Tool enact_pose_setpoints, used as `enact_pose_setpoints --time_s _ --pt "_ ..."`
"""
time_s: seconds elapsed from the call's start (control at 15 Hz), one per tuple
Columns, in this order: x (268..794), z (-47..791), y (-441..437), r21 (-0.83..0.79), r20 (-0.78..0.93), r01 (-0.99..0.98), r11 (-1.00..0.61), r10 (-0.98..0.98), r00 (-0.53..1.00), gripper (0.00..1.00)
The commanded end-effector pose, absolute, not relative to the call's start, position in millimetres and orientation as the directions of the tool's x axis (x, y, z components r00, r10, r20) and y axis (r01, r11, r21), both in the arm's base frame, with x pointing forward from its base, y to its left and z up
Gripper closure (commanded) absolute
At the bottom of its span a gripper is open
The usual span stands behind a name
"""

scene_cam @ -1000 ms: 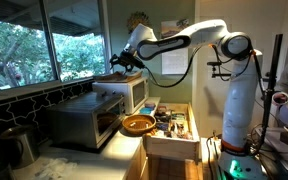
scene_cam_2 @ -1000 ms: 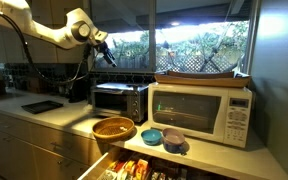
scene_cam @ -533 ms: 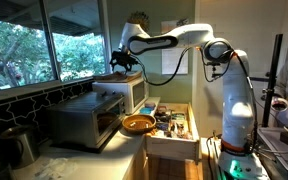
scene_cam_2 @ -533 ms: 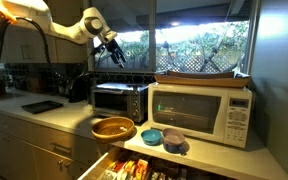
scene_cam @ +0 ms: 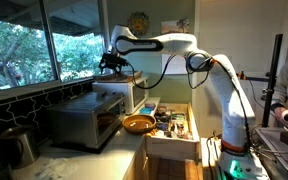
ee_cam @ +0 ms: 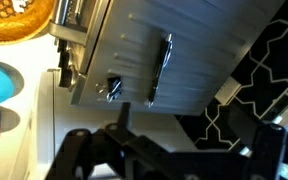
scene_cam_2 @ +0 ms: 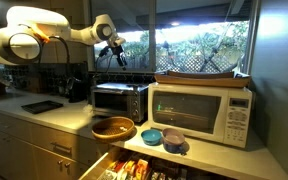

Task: Remove the pen from on top of the grey microwave and put it in the drawer

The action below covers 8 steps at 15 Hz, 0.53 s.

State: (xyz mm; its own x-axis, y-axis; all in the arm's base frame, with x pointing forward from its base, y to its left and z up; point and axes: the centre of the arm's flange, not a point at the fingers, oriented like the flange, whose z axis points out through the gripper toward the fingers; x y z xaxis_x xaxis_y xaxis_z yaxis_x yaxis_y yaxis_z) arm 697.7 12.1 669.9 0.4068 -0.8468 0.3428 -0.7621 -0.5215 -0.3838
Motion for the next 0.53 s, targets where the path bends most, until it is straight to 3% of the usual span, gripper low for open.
enact_pose_setpoints --time_s 0.0,0.07,0.33,0.47 --pt "742.0 661.9 14.6 -0.341 0.312 -0.762 -0.55 -0.831 0.46 0.0" --pt "711.4 654.9 16.2 -0.36 0.329 -0.757 -0.546 -0.833 0.444 0.0" --pt "715.9 650.8 16.8 -0.359 0.331 -0.756 -0.547 -0.832 0.445 0.0" --pt "721.6 639.7 14.9 -0.249 0.259 -0.787 -0.565 -0.822 0.508 0.0"
